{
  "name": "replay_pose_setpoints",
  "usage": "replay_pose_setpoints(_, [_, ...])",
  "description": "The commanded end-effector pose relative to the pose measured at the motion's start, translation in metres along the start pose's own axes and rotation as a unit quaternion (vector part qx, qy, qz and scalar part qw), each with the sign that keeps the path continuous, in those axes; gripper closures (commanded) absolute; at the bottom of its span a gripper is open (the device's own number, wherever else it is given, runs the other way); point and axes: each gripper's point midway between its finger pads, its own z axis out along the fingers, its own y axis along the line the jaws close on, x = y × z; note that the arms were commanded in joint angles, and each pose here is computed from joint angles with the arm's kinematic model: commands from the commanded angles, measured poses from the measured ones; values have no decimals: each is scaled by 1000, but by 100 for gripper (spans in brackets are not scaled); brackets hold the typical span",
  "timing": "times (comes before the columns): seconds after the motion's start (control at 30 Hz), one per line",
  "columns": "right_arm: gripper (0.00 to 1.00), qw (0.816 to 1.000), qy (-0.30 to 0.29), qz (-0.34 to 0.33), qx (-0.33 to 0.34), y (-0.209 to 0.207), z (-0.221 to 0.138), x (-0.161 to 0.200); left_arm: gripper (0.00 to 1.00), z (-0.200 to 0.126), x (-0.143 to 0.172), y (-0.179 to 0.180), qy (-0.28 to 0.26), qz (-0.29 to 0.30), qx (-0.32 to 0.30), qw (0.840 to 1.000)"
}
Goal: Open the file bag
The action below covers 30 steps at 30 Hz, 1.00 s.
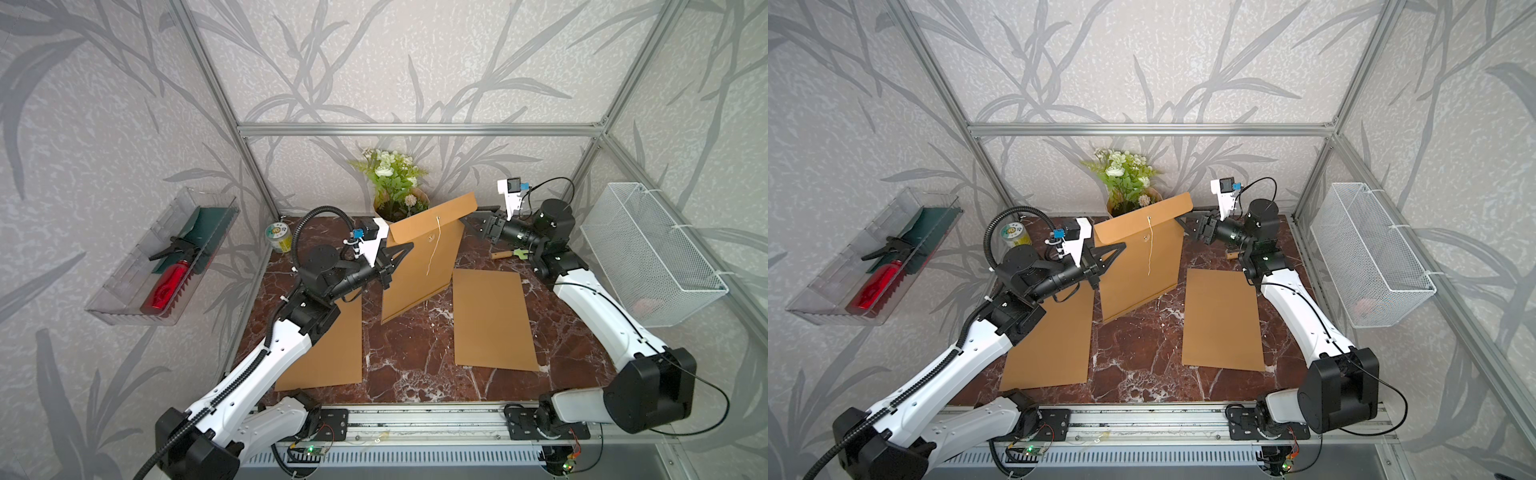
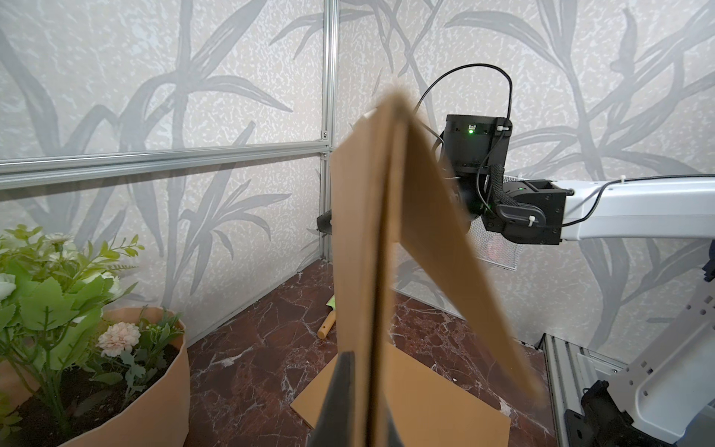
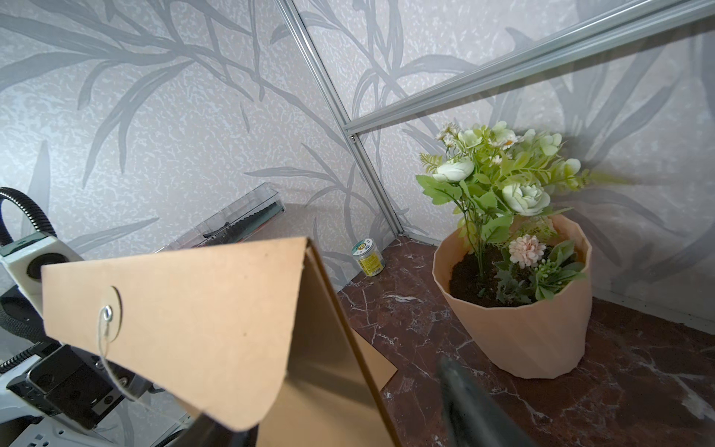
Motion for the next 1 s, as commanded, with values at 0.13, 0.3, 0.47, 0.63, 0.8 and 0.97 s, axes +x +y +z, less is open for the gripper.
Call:
replay_pose_setpoints(0.13, [28, 998, -35, -48, -34, 38, -14, -29, 100, 1, 5, -5, 5, 6, 12, 1000])
replay_pose_setpoints(0.3, [28, 996, -38, -56, -51, 49, -17, -33, 100, 0, 8, -6, 13, 11, 13, 1000])
replay_pose_setpoints(0.47, [28, 994, -40, -63, -76, 61, -19, -35, 100, -3, 7, -9, 15, 24, 16, 999])
replay_pose_setpoints(0.63, [28, 993, -38, -65, -92, 68, -21, -35, 100, -4, 8, -10, 19, 33, 17, 999])
replay_pose_setpoints(0.8, [29, 992, -35, -64, -100, 72, -23, -35, 100, -1, 11, -11, 21, 28, 25, 999])
replay_pose_setpoints(0.97, [35, 992, -34, -67, -106, 76, -24, -35, 100, 0, 12, -11, 21, 28, 27, 999])
